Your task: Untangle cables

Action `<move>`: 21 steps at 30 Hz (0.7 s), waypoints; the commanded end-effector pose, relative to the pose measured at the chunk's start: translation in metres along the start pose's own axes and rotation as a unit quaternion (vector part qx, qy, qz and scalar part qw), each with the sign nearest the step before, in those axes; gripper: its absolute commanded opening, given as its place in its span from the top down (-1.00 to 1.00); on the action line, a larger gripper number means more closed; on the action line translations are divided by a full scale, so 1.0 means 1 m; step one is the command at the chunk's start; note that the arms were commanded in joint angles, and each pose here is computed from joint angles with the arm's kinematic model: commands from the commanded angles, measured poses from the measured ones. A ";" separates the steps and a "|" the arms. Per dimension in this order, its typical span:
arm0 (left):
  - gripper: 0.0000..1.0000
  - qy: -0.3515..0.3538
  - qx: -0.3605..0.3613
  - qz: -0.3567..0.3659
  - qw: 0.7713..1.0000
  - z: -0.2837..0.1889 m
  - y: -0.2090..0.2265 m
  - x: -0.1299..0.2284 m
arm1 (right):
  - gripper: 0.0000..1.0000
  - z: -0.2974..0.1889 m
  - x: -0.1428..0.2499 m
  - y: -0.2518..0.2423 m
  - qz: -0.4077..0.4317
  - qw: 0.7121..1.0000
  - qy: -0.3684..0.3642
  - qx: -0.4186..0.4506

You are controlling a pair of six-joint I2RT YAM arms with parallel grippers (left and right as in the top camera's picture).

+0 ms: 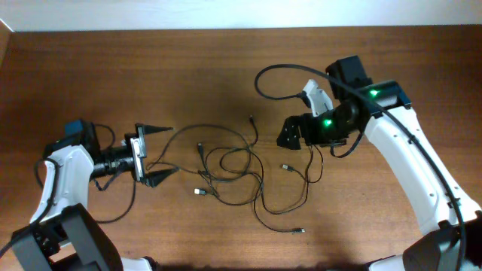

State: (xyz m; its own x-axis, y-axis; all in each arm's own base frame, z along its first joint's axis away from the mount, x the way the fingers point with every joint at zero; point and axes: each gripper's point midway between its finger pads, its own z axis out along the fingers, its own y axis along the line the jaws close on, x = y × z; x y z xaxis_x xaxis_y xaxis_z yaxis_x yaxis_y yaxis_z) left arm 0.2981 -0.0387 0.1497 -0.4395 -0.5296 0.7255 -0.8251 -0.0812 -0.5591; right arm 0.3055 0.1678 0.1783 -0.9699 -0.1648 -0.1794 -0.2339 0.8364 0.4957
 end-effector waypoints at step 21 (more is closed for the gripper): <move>-0.98 -0.405 -0.202 0.502 0.737 -0.066 -0.163 0.059 | -0.97 -0.060 -0.006 -0.004 0.021 0.996 -0.088 -0.014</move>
State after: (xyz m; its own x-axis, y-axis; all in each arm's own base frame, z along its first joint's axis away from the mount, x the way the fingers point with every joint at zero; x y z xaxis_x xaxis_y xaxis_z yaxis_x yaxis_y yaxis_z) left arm 0.4019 0.0394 0.3400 -0.5405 -0.5373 -0.6474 -0.3521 0.8434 -0.4059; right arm 0.3110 0.1341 0.2191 -0.9567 -0.0415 -0.2881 -0.1933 0.8308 0.5219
